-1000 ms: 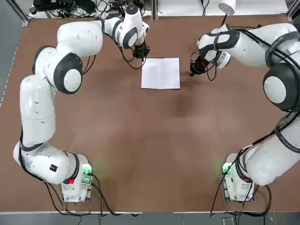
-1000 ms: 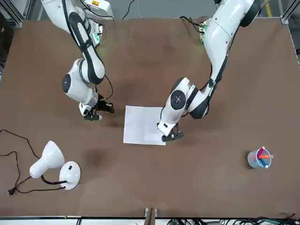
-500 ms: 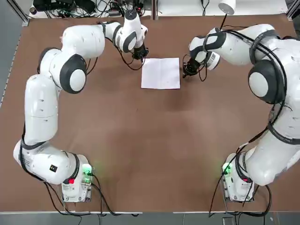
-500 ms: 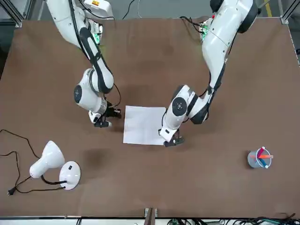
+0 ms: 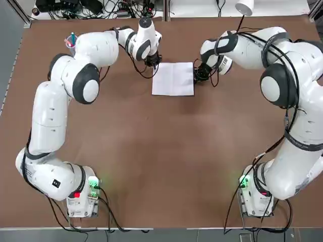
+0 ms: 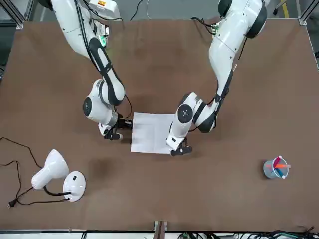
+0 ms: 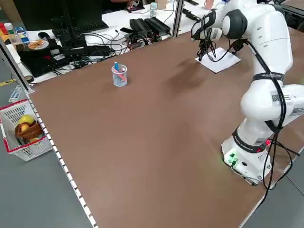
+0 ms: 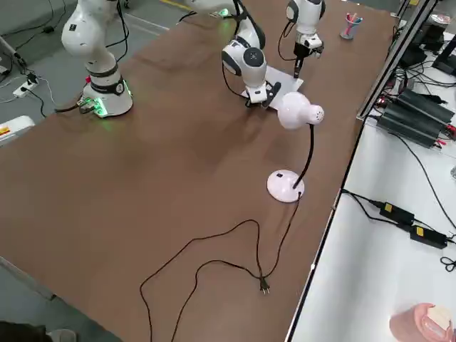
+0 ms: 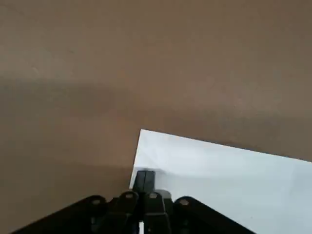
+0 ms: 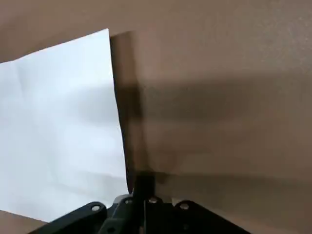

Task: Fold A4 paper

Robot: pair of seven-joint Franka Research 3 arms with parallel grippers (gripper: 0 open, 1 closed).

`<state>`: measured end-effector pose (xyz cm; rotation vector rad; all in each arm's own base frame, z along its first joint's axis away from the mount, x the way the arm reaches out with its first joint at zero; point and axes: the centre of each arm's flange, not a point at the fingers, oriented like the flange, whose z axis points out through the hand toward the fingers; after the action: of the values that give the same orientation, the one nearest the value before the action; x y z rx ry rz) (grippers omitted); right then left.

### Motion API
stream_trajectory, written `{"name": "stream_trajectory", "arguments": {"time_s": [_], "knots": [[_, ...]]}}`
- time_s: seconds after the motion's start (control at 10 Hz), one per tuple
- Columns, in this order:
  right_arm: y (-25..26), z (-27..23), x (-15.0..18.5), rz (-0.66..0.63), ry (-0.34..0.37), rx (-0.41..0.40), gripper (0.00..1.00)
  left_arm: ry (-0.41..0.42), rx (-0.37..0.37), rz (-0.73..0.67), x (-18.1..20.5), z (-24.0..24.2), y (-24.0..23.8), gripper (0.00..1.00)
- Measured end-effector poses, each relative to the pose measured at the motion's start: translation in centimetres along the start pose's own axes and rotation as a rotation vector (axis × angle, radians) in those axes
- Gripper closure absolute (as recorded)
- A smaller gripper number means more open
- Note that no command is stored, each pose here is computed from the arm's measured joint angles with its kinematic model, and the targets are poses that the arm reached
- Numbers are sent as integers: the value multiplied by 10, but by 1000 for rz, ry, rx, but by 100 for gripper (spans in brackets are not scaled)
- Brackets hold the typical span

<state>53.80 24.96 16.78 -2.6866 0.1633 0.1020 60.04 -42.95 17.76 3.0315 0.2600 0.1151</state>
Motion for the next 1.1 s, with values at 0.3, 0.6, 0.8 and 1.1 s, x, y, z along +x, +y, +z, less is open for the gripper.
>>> {"name": "stream_trajectory", "arguments": {"time_s": [0.3,0.6,0.8,1.1], "knots": [[-3,2,-2,14,-3,16,96,6,1,2,0,2,1,99],[-10,3,-4,9,-5,26,96,25,20,14,-4,3,5,99],[-12,2,-2,7,-1,30,96,26,21,14,-4,3,5,99],[-13,1,-1,6,1,32,96,28,21,15,-4,3,5,99]]}}
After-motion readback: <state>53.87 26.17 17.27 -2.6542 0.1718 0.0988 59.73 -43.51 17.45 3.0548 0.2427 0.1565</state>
